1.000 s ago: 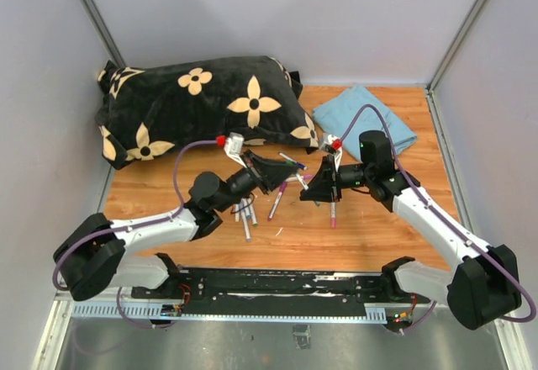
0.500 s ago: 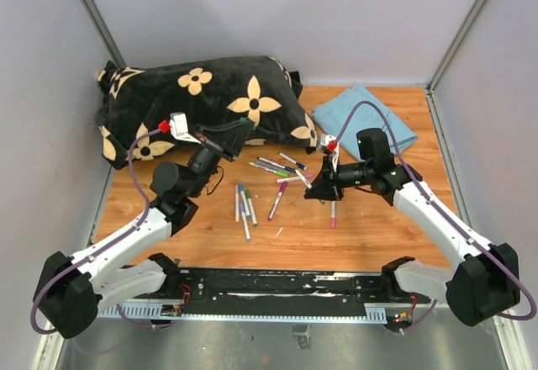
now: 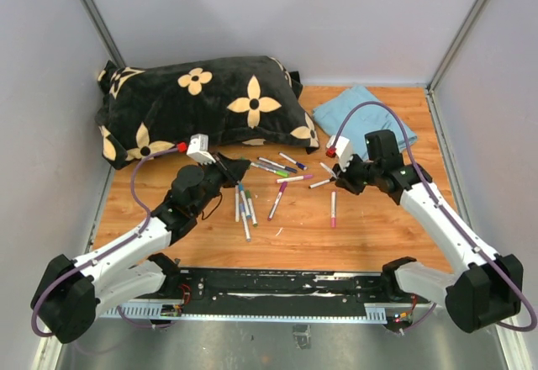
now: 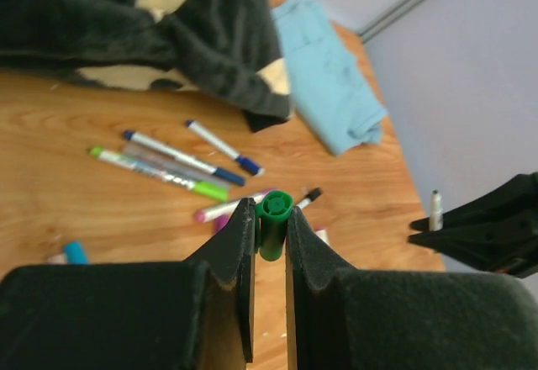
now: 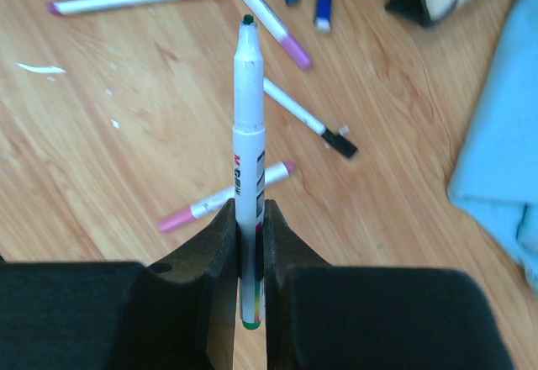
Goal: Open the pen caps
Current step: Place the pen at the center of the board, then place the pen cap at the center of the board, then adjust the pen at the center of the board.
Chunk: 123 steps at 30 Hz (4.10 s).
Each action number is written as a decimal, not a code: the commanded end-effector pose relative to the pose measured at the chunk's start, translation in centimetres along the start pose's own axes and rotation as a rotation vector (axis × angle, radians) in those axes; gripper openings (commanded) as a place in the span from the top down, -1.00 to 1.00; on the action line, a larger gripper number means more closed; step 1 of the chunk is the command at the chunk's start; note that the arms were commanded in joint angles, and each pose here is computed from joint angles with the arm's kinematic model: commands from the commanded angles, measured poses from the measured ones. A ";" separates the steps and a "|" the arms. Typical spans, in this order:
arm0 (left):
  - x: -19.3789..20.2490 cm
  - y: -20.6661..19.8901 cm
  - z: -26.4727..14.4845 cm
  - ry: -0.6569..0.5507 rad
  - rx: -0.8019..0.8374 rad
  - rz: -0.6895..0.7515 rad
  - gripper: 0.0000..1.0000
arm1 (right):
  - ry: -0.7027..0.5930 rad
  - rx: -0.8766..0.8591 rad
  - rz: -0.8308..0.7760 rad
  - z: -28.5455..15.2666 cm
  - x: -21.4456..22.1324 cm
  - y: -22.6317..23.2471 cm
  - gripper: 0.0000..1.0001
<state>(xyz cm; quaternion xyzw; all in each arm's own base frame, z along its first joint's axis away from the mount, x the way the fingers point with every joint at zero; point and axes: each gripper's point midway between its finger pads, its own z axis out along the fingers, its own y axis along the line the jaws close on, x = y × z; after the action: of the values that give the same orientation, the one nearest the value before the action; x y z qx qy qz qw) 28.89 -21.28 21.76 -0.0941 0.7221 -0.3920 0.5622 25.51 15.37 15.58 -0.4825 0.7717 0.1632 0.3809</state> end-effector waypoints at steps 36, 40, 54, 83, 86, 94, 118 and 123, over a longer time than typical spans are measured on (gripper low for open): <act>18.5 -7.9 13.5 0.484 -0.138 -0.070 1.00 | 0.336 0.325 0.653 -9.4 17.2 -8.6 0.64; 24.3 -10.8 17.0 0.577 -0.132 -0.021 0.99 | 0.336 0.297 0.736 -10.4 19.8 -7.2 0.63; 32.4 -13.1 22.9 0.618 -0.182 -0.095 0.99 | 0.363 0.059 0.756 -7.7 22.3 -0.5 0.55; 26.4 -15.2 22.8 0.509 -0.174 0.074 -0.05 | 0.055 0.002 0.505 -8.0 14.2 -0.2 0.17; 23.5 -17.0 21.6 0.479 -0.121 0.088 -0.06 | 0.027 -0.006 0.468 -8.1 13.4 0.0 0.13; 17.6 -16.9 13.7 0.441 0.076 0.231 -0.06 | 0.002 -0.013 0.417 -8.0 12.7 0.4 0.02; 31.3 -11.1 -0.4 0.813 0.220 0.148 -0.11 | 0.096 -0.105 0.408 -5.8 13.2 1.6 -0.11; 33.1 -11.1 -0.4 0.847 0.231 0.143 -0.11 | 0.117 -0.112 0.423 -5.5 13.5 1.5 -0.11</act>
<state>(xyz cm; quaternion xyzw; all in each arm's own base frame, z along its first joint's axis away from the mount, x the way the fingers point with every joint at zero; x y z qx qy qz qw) 14.33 -45.88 4.22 0.1866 0.8565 -0.4076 0.2559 18.67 4.02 9.34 -0.3377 0.8625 0.2500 0.2820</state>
